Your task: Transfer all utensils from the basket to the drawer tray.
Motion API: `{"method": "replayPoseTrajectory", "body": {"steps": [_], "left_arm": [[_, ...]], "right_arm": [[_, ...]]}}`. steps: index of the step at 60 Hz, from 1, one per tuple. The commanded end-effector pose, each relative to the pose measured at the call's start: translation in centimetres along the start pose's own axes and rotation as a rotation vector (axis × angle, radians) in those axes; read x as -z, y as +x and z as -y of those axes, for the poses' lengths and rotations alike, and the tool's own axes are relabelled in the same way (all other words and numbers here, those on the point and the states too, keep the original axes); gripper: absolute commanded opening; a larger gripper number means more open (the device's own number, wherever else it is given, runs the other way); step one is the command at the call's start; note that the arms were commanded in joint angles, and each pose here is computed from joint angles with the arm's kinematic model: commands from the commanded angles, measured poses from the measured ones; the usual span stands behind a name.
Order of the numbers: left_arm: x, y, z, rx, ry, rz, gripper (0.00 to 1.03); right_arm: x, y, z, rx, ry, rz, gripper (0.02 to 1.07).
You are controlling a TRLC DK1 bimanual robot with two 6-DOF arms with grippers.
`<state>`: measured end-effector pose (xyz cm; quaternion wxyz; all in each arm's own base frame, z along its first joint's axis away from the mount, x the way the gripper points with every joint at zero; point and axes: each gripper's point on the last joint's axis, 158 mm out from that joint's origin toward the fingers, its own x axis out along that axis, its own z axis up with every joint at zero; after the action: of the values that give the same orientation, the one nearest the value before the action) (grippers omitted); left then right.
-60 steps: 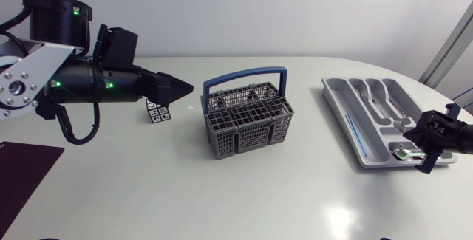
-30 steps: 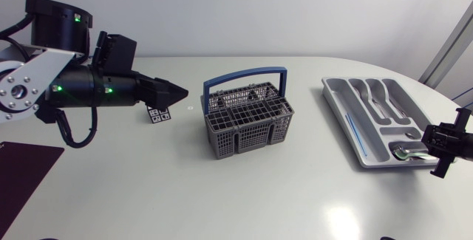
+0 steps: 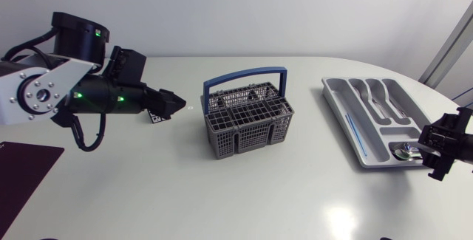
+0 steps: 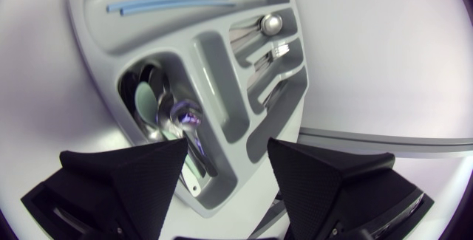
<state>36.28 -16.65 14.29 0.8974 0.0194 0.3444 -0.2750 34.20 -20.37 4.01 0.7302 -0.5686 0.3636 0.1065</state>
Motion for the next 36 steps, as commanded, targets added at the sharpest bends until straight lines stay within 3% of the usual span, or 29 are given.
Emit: {"method": "replayPoseTrajectory", "body": {"steps": [1, 17, 36], "left_arm": [[2.5, 1.5, -0.8, -0.018, -0.014, -0.072, 0.69], [4.6, 3.4, -1.2, -0.029, -0.021, -0.147, 0.69], [6.2, 5.0, 0.7, -0.003, 0.010, -0.207, 0.69]], "right_arm": [[-2.7, -1.2, -0.2, -0.010, 0.052, 0.034, 0.88], [-12.7, -4.1, -0.3, -0.086, 0.220, 0.170, 0.88], [-24.0, -3.9, -2.0, -0.272, 0.425, 0.274, 0.84]]}}
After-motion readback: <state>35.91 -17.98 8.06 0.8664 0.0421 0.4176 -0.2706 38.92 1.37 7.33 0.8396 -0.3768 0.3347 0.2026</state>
